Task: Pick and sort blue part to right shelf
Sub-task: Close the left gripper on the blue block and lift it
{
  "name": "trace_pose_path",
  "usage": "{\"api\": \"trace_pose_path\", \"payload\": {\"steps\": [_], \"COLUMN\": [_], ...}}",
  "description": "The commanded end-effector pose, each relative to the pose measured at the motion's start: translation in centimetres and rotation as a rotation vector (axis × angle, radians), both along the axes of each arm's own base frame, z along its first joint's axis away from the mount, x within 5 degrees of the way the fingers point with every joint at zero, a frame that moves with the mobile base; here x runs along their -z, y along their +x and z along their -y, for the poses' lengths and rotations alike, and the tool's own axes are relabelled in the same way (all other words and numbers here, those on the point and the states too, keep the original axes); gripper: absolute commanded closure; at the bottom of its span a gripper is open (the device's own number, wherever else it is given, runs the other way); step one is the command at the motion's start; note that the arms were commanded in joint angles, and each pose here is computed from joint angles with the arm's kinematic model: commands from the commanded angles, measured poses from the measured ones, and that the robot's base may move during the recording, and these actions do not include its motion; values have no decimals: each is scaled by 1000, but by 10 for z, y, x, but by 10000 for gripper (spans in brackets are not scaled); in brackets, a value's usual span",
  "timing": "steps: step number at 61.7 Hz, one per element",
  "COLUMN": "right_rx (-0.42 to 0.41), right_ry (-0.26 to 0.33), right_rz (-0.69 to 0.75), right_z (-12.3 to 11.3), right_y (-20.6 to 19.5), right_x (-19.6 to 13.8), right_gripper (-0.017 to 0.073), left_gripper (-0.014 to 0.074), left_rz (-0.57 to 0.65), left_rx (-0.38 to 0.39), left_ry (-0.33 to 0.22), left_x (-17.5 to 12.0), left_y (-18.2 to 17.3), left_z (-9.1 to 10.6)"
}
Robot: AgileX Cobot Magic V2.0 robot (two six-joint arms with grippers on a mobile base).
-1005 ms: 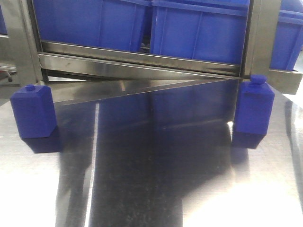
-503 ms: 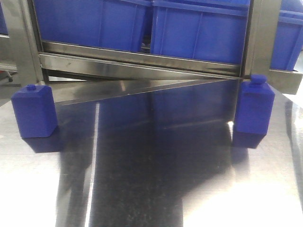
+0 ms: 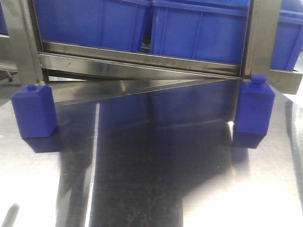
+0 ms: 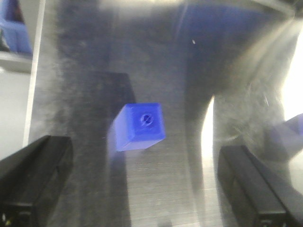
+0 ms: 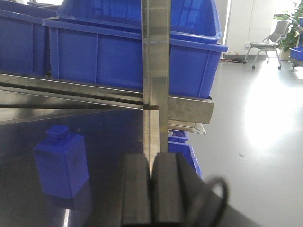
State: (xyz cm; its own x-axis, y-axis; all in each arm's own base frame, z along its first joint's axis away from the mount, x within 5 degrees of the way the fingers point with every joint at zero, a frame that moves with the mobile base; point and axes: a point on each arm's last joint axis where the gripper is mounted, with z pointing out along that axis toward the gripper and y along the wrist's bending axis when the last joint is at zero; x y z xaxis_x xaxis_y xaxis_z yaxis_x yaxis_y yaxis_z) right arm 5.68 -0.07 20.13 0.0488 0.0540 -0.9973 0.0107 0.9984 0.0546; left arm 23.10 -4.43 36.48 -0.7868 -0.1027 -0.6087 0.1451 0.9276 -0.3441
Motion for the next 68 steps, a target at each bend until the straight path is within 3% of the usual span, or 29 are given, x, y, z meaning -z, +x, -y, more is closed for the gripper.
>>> {"api": "trace_pose_path", "payload": {"steps": [1,7,21,45,60,68], "right_rx": [8,8,8,8,8,8], "right_ry": [-6,-6,-6,-6,-6,-6], "right_rz": [132,132,132,132,132,132], "right_z": [0,0,0,0,0,0], "right_y": [-4,-4,-4,-4,-4,-4], "right_x": [-17,-17,-17,-17,-17,-17], "right_gripper": [523,523,523,523,523,523], "left_gripper": [-74,-67,-67,-67,-60,1], "left_rz": [12,-51,-288,-420,-411,-413], "left_rx": [42,51,-46,-33,-30,-30], "left_ry": [-52,-43,164,192,194,198], "left_x": [-18,-13,31,87,96,100], "left_y": [19,40,75,106,112,115], "left_z": [17,33,47,65,68,69]}}
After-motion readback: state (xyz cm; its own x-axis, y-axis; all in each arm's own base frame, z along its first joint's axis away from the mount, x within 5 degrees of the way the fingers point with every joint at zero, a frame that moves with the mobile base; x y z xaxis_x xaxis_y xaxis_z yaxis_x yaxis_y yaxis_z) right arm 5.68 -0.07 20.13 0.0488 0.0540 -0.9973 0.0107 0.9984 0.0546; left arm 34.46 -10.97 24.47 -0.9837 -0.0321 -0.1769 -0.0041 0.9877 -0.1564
